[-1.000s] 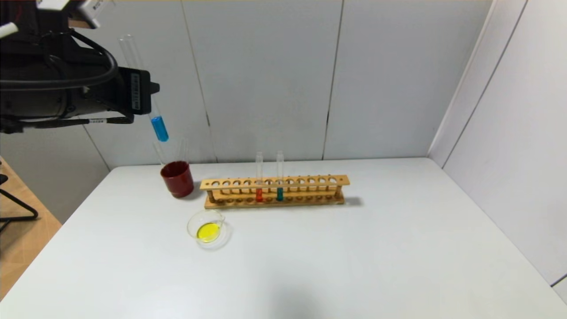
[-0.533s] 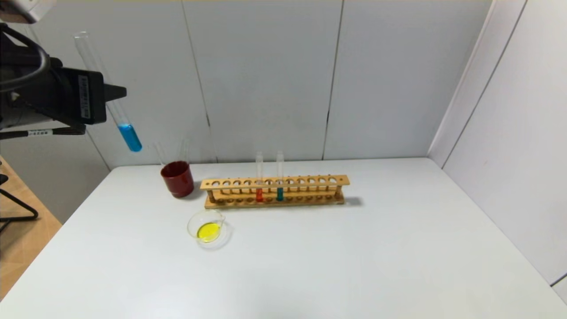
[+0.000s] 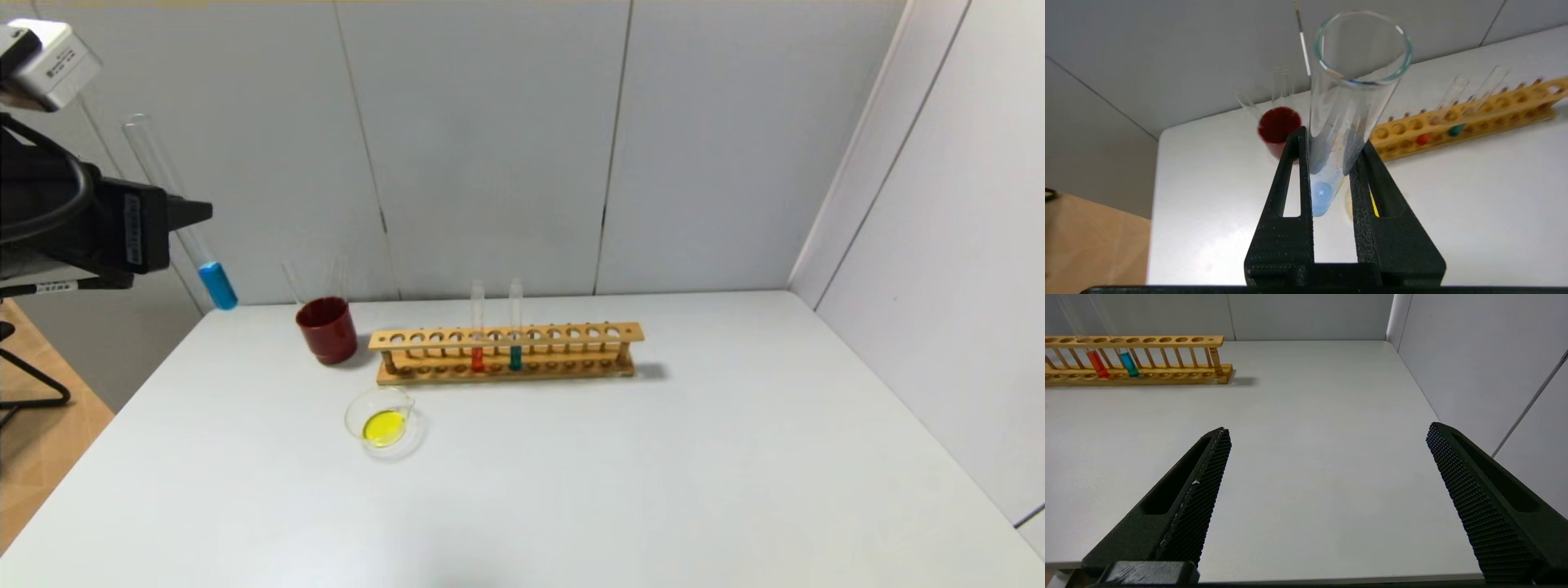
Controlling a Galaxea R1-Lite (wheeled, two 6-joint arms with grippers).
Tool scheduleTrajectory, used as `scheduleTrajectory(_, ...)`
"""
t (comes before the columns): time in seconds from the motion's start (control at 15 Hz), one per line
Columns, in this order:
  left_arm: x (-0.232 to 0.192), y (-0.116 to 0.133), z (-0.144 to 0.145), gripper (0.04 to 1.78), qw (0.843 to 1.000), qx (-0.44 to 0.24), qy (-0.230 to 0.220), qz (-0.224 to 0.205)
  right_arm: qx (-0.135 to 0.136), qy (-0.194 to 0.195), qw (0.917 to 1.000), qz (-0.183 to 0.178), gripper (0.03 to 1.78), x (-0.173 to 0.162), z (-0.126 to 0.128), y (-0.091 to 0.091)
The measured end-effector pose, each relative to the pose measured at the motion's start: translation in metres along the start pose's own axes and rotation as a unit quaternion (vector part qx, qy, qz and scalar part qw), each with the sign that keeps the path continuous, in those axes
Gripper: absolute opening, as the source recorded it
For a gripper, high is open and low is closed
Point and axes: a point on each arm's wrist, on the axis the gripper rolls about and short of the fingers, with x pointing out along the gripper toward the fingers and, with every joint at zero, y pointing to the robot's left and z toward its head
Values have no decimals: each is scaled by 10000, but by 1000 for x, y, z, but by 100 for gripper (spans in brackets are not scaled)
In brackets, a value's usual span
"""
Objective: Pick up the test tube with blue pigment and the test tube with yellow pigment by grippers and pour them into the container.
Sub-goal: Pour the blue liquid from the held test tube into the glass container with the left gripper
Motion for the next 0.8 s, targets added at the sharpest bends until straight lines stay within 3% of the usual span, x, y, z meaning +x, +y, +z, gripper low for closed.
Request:
scheduleTrajectory(0.13,5,10,-10,32,9977,649,45,-167,0,0,10000,0,175,0,0,0)
scheduleTrajectory(0.33,19,19,-16,32,9857,1648,-279,-206,0,0,10000,0,175,0,0,0)
scheduleTrajectory(0.8,51,22,-26,32,9612,2693,-519,-307,2,2,10000,0,175,0,0,0)
